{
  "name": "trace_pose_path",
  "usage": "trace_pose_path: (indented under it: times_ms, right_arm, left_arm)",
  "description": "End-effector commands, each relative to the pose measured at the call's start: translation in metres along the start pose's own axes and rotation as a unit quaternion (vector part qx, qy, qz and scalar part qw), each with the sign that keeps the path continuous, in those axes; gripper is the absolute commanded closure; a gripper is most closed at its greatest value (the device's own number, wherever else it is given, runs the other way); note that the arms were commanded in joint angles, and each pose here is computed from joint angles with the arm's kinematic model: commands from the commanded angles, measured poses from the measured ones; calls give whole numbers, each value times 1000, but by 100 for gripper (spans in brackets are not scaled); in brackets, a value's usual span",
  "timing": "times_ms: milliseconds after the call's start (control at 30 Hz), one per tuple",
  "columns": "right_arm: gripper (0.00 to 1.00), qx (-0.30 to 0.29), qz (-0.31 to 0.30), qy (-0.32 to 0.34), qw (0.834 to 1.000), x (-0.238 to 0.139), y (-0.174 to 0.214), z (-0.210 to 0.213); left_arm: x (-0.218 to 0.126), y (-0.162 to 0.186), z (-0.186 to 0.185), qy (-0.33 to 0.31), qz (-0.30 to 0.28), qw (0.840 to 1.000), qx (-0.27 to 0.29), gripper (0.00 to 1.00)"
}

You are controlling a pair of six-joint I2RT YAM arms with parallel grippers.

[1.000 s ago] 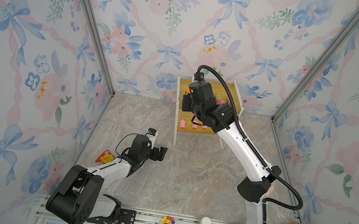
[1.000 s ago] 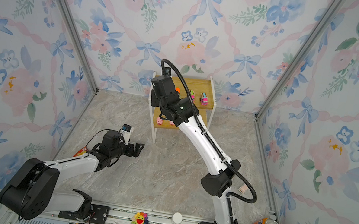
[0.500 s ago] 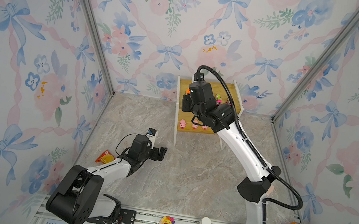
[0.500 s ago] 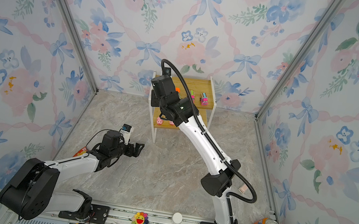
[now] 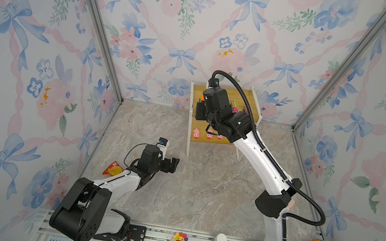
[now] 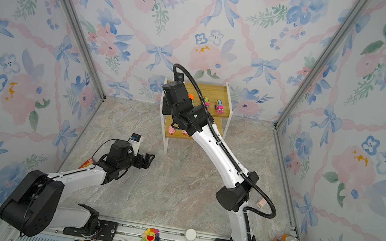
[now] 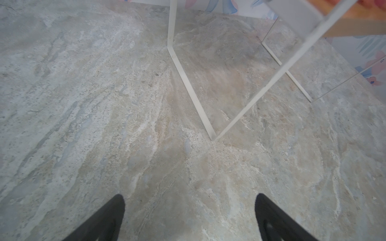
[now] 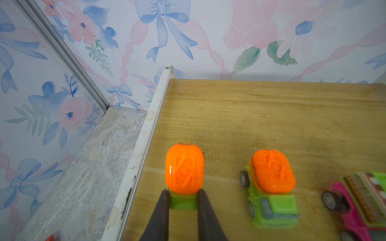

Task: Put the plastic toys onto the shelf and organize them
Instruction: 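Lower the truck beside the other orange-topped truck and open the right gripper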

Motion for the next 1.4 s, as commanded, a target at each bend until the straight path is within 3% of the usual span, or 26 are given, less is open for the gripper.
trace_pose_path:
  times_ms: [0, 1367]
  right_arm:
    - [79, -3, 1, 5, 1000, 1, -2, -3]
    - [75, -13, 11, 6, 1000, 7, 6, 1]
  left_arm:
    - [1, -5, -1, 6, -2, 1000, 6, 2]
    - [0, -5, 0, 5, -4, 1000, 7, 2]
Point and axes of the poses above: each gripper's point midway between its finger pads, its own x axis out along the fingers, its own z axis along the line the jaws close on, y = z × x, the point moved 7 cm from there along -x, back along the fingers, and after that the axes turned 3 degrees about -x, right-handed, at the moved point
